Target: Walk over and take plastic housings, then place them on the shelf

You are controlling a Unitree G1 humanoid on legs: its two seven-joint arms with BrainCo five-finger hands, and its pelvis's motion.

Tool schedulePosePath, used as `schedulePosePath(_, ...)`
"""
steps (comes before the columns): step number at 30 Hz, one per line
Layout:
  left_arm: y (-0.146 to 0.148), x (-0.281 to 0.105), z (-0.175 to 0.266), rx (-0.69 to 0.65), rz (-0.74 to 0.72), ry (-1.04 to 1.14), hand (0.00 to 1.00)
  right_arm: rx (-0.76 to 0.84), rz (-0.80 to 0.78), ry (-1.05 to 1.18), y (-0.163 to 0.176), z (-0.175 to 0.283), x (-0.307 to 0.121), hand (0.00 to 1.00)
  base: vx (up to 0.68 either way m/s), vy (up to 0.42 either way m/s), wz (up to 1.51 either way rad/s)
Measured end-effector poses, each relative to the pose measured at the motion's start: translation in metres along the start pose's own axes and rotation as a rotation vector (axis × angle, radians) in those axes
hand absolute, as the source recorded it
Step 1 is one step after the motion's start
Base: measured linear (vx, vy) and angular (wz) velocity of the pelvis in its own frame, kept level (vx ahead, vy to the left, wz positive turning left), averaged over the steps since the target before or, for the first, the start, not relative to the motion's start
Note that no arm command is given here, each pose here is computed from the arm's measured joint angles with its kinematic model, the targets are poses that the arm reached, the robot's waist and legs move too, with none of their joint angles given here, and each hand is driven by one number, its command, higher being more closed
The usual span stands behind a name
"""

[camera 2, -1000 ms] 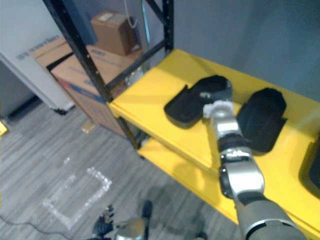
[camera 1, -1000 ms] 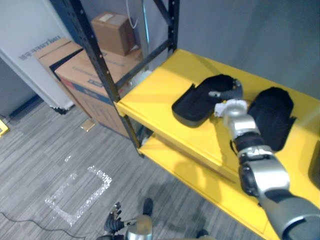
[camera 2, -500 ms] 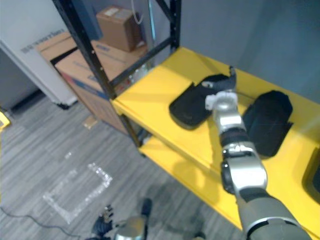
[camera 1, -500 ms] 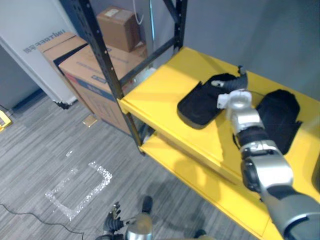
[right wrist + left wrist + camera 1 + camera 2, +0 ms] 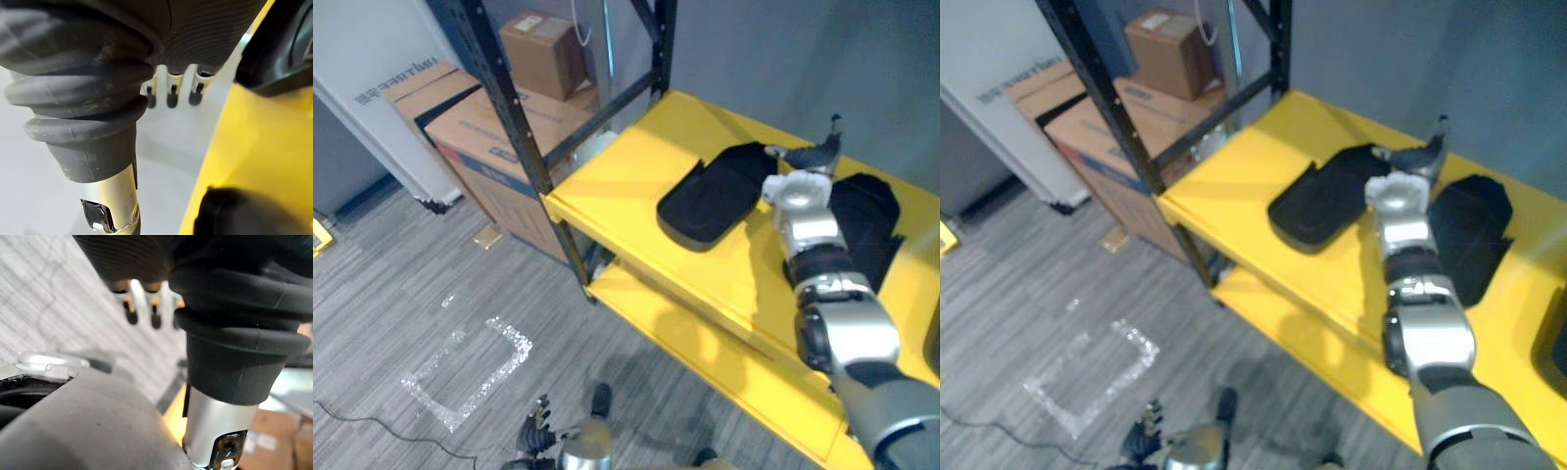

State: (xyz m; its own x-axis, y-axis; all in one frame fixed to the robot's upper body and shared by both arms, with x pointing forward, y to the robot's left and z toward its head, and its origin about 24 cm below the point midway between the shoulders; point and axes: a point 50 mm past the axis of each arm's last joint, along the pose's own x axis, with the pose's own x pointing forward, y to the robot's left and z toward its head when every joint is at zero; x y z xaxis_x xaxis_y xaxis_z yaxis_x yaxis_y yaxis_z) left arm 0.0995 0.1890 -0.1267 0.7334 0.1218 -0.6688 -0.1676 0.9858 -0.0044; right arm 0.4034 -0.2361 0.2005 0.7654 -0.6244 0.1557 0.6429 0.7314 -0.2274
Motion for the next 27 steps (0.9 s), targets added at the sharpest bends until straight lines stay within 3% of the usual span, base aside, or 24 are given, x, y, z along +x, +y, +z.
schedulePosePath(17, -0.005, 0.002, 0.001, -0.007, -0.024, 0.01, 0.0, -0.037, 0.306, 0.186, 0.009, -0.034, 0.001, 0.0, -0.01, -0.008, -0.03)
schedulePosePath(27, -0.009, 0.005, 0.003, 0.007, -0.043, 0.018, 0.0, -0.023, 0.362, 0.193, 0.01, -0.028, 0.004, 0.0, 0.0, -0.003, 0.01)
